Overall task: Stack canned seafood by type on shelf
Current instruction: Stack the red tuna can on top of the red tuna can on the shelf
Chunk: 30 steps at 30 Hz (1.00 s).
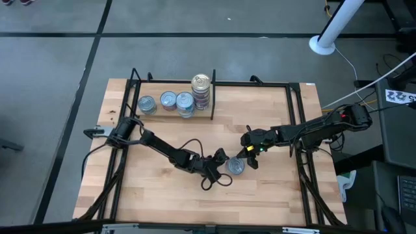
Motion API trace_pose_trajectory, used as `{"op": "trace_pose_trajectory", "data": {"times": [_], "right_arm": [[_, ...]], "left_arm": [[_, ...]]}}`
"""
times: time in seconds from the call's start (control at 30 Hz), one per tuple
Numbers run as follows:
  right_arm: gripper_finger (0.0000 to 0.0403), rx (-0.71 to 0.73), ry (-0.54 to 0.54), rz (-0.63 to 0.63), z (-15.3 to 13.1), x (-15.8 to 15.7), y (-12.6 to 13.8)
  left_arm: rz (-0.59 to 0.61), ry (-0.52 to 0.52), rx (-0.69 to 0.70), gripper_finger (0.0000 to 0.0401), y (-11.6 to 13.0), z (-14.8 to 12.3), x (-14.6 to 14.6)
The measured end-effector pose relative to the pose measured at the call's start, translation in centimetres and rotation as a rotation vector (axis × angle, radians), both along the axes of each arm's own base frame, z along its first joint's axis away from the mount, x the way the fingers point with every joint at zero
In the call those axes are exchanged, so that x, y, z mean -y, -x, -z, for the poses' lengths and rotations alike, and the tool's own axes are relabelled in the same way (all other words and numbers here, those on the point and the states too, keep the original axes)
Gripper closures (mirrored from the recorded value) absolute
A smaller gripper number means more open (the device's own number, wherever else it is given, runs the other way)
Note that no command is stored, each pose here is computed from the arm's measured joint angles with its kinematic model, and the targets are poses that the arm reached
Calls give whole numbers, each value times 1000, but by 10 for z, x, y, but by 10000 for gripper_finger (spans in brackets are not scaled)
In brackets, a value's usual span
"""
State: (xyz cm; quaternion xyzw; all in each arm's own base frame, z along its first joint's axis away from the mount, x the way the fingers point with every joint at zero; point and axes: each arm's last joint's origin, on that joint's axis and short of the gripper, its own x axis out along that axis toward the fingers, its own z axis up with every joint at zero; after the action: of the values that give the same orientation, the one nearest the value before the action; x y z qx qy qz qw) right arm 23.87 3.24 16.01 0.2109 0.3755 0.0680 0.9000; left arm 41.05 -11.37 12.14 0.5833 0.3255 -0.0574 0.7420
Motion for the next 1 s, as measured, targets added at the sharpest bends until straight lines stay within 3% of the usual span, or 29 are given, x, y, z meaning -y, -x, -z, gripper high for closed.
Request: {"op": "trace_pose_trajectory", "data": {"times": [0.2,0.33,1.0], "right_arm": [[403,1,0,0,0,0,0],[403,1,-1,-1,0,0,0],[403,14,-56,60,-3,0,-2]], "left_arm": [[-46,-43,19,151,1,-1,1],[-70,-13,69,151,-1,-4,3],[-34,-49,98,151,-2,-8,9]]}}
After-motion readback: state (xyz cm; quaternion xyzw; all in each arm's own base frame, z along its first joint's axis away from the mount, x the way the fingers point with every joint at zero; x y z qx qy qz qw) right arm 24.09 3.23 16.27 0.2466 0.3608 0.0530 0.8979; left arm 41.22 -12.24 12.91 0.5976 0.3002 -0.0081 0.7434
